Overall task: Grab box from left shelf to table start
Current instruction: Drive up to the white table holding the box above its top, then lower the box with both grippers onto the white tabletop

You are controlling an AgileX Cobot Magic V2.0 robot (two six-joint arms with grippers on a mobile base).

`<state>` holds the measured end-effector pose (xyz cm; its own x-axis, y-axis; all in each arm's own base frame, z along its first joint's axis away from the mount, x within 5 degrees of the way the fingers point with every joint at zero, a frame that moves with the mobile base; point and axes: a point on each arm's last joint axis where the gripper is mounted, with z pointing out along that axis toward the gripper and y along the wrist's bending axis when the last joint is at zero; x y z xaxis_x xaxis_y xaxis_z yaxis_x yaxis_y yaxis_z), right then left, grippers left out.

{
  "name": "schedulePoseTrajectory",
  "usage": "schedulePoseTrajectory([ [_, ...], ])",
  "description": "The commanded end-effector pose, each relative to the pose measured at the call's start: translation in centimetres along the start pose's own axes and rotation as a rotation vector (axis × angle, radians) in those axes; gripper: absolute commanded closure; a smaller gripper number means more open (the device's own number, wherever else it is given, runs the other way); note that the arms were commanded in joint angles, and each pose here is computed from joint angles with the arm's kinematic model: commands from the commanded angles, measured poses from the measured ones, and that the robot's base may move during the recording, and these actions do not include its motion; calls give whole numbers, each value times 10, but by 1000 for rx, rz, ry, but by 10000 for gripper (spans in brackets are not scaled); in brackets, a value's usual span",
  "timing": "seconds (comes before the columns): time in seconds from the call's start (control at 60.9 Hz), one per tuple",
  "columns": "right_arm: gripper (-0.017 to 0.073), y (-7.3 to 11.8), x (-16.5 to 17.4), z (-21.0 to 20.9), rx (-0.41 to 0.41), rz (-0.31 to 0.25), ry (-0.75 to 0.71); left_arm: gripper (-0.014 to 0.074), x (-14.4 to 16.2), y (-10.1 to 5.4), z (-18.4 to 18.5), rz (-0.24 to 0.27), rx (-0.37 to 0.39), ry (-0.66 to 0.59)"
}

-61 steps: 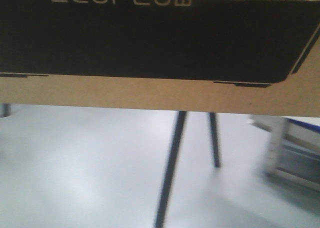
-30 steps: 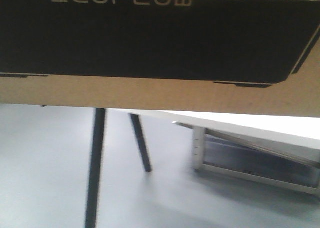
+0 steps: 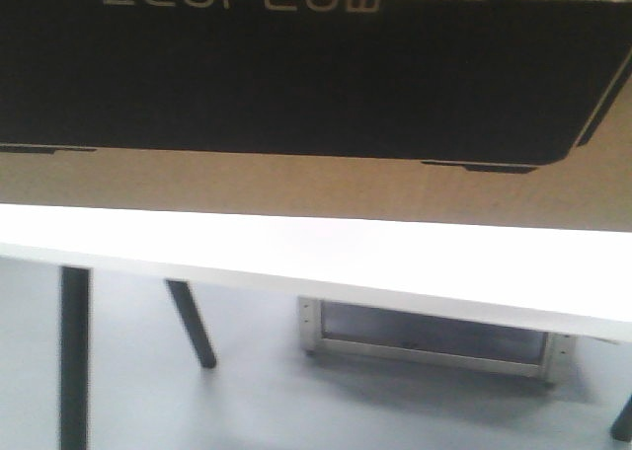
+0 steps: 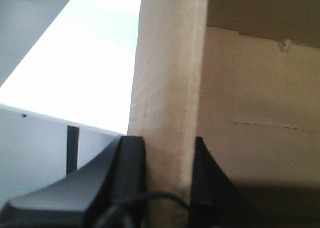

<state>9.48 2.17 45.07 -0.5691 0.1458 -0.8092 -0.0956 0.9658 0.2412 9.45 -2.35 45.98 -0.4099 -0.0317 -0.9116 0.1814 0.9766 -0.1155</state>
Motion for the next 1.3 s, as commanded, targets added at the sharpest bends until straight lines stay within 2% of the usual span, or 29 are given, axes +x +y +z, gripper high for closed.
schedulePoseTrajectory([
  [0.0, 541, -3, -14, -7, 52, -40, -126, 679, -26, -7, -18, -69, 95, -245],
  [0.23, 541, -3, -14, -7, 52, -40, -126, 679, -26, -7, -14, -66, 90, -234],
  [0.607, 541, -3, -14, -7, 52, -40, -126, 679, -31, -10, 18, -54, 69, -164],
  [1.28, 541, -3, -14, -7, 52, -40, -126, 679, -31, -9, 18, -42, 55, -164],
])
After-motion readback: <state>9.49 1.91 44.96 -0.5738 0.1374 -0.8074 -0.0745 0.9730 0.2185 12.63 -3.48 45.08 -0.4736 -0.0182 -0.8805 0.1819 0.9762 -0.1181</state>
